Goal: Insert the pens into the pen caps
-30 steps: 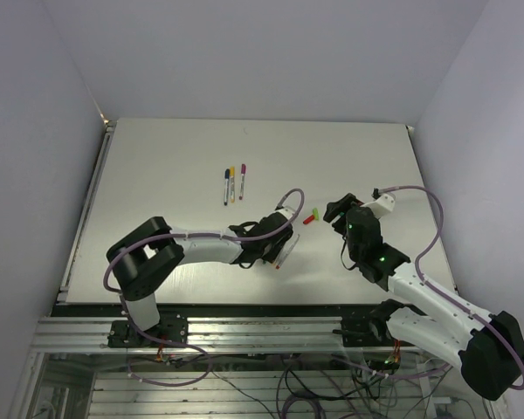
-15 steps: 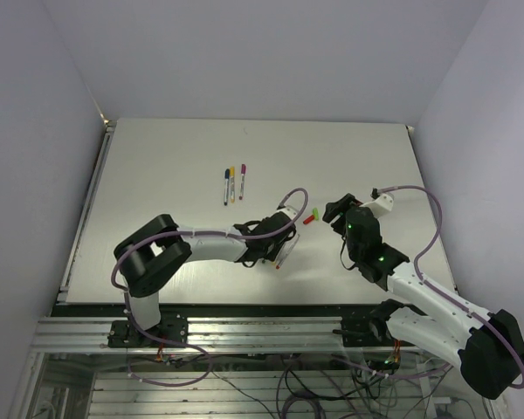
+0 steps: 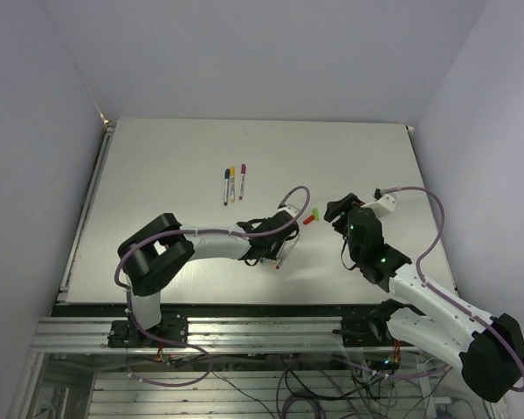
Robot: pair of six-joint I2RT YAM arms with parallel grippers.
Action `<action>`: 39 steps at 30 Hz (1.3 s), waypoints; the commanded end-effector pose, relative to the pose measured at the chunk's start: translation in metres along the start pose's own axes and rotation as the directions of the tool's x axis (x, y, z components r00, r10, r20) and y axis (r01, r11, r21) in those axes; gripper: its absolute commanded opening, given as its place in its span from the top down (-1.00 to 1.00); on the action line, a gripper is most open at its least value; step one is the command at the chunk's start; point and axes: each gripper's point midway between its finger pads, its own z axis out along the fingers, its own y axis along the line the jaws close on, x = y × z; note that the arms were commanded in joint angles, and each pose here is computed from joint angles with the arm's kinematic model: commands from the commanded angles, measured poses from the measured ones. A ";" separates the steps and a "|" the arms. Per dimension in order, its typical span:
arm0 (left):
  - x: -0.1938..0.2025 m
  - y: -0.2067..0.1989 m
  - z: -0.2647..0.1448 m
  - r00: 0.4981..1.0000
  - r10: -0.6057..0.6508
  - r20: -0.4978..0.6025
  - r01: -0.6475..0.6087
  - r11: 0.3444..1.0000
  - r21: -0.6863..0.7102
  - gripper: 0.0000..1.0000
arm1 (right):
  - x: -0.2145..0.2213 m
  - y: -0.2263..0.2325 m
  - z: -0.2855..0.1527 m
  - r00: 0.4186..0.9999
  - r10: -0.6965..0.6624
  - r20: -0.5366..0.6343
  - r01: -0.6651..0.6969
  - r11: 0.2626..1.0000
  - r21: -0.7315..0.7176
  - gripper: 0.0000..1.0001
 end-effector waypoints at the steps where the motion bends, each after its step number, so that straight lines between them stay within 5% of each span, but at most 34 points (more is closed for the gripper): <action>1: 0.049 0.012 0.001 0.984 0.037 -0.173 -0.047 0.998 -0.050 0.28 | -0.008 -0.002 -0.001 0.999 0.026 0.027 -0.026 1.000 0.017 -0.22; 22: 0.069 0.028 0.009 0.948 0.032 -0.315 -0.055 0.996 -0.064 0.52 | -0.006 -0.010 -0.004 0.997 0.062 0.036 -0.063 0.998 0.031 -0.20; 29: 0.084 0.024 0.016 0.922 0.054 -0.382 -0.076 0.996 -0.044 0.86 | -0.004 -0.010 -0.004 0.997 0.066 0.031 -0.067 0.997 0.030 -0.19; 39: 0.031 0.030 0.007 0.975 -0.061 -0.215 0.063 0.998 -0.001 0.86 | -0.012 -0.014 0.001 0.999 -0.022 0.047 0.019 0.997 0.071 -0.02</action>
